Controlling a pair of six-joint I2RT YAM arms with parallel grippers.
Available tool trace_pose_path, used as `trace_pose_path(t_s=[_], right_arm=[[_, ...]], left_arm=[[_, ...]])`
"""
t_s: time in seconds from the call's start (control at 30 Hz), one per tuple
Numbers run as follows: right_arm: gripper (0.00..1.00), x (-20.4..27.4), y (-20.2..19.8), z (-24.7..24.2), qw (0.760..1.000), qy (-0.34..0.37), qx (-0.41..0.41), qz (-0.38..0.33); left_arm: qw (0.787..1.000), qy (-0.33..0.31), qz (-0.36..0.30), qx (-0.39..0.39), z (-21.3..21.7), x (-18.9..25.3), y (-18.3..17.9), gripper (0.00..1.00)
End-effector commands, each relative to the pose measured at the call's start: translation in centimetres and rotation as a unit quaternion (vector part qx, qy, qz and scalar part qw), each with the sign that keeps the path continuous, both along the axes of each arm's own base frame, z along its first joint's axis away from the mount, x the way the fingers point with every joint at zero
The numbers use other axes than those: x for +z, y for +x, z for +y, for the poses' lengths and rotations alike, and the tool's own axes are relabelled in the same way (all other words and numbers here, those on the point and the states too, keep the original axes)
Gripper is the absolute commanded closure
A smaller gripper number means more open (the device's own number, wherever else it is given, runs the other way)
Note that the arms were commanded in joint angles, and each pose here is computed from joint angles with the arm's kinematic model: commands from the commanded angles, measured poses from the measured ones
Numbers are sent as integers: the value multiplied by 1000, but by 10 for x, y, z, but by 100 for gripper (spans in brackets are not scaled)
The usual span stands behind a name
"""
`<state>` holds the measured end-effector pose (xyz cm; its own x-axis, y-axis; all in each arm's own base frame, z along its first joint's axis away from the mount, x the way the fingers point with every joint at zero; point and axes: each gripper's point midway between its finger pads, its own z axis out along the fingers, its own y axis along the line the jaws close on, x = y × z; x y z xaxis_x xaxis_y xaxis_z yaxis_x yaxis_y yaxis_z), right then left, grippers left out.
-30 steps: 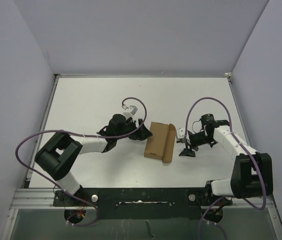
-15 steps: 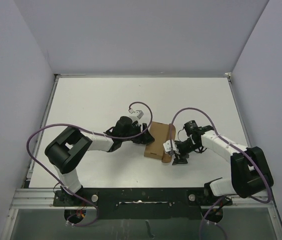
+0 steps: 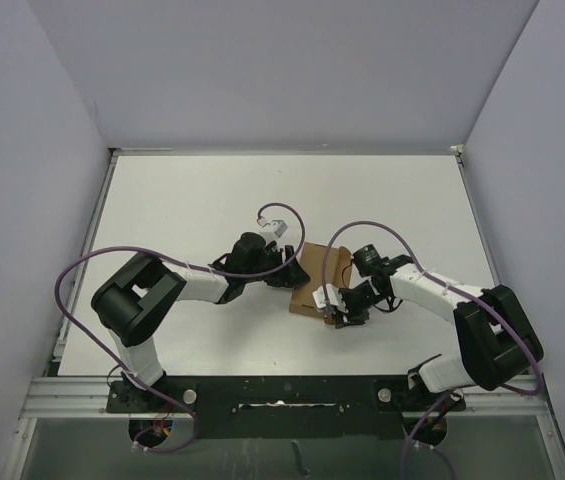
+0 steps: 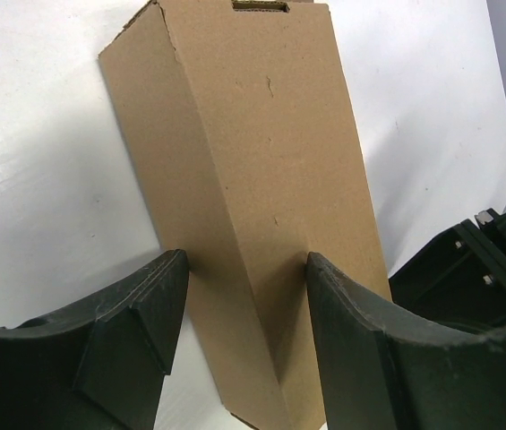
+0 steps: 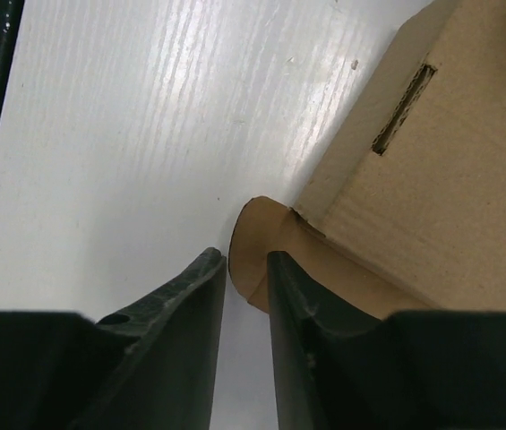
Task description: Fold the paper box
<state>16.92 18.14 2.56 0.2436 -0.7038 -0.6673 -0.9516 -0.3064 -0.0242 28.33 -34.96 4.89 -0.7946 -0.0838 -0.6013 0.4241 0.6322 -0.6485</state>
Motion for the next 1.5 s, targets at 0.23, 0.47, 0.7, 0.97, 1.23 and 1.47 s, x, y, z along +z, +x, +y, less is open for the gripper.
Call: trace_pose_path(t_s=[0.23, 0.47, 0.7, 0.97, 1.23, 1.47], right_arm=[[93, 7, 19, 6, 998, -10, -58, 3], [98, 11, 26, 6, 995, -11, -94, 25], [100, 15, 28, 9, 993, -12, -110, 48], [100, 30, 32, 25, 991, -13, -121, 57], [100, 37, 35, 39, 989, -31, -125, 67], [100, 33, 39, 38, 982, -58, -153, 94]], left_arm=[[999, 17, 5, 27, 9, -13, 2, 48], [999, 13, 8, 34, 12, -13, 0, 50], [999, 9, 12, 32, 10, -13, 0, 51], [999, 16, 17, 28, 3, -16, -5, 52], [999, 27, 22, 30, 0, -21, -7, 53], [999, 23, 21, 30, -2, -17, -6, 53]])
